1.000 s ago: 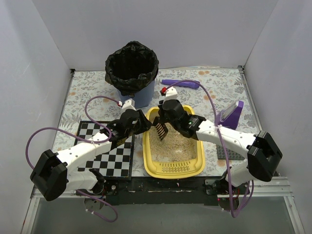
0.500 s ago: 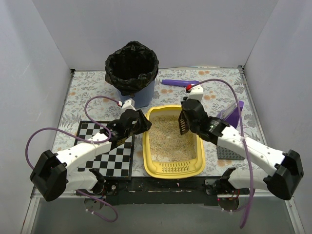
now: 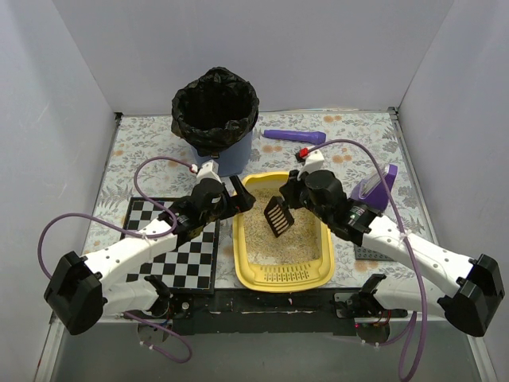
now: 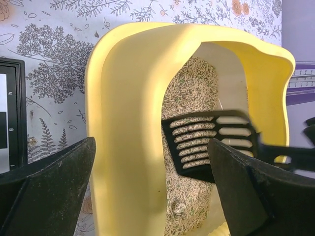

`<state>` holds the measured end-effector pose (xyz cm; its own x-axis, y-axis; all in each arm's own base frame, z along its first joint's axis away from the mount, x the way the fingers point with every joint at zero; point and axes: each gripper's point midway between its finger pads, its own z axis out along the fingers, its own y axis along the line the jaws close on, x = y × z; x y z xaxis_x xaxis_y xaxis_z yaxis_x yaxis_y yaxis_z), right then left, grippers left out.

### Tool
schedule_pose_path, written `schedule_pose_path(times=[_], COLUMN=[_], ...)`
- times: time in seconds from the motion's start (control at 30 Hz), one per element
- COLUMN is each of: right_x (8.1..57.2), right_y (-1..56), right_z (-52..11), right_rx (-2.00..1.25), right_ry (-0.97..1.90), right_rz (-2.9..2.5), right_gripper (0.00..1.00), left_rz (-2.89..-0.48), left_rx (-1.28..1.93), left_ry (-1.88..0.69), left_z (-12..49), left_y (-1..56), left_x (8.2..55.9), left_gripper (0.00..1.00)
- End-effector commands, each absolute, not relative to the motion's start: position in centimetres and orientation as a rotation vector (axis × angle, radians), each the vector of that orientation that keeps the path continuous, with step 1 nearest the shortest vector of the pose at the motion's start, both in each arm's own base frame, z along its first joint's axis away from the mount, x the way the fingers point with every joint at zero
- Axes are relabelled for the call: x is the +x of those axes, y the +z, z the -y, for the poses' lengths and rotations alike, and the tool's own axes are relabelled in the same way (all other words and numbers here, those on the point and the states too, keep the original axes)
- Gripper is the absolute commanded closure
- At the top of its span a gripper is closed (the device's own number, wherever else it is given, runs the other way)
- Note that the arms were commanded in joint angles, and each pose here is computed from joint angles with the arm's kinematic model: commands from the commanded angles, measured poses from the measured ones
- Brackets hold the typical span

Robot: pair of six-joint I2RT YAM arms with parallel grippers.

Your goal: Clean the litter box

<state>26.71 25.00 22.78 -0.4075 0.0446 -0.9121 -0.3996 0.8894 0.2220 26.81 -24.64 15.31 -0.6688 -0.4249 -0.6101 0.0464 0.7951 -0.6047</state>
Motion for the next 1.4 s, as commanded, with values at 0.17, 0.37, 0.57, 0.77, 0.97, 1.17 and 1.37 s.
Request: schedule_pose_path(times=[0.17,0.37,0.57,0.77,0.97,1.17,1.37], right_x=[17.4,16.2,25.0,31.4,29.2,22.6,15.8], right_y=[21.1,17.5,16.8,26.1,31.1,24.6,20.4], right_z=[-31.9,-33.0,-31.1,-27.8,-27.5,-27.9,-27.2], right_rx=[-0.867,-1.185,-0.948,-0.666,-0.704,-1.13,-1.523], right_ry=[1.044,1.052,0.549,0.313,0.418,0.575,0.785], right_rz=[-1.973,-1.979,-1.981,-1.692,-1.575,-1.742,-1.692], right_gripper=[0.99,0.99,0.99,0.99,0.99,0.99,0.99], left_rz=[-2.126,-2.131,-2.139,-2.121,-2.117,-2.124,-2.13], left_rx=[-0.271,-0.248,-0.233,-0.233,-0.234,-0.224,-0.211], left_ry=[-0.771,-0.766,-0.769,-0.76,-0.764,-0.763,-0.76], left_z=[23.7,24.0,24.1,23.9,24.0,24.1,24.3], left_y=[17.8,17.3,17.1,17.4,17.4,17.2,17.0], left_x=[26.5,26.6,26.6,26.7,26.7,26.8,26.9], left_gripper=[0.02,0.02,0.02,0.02,0.02,0.02,0.02])
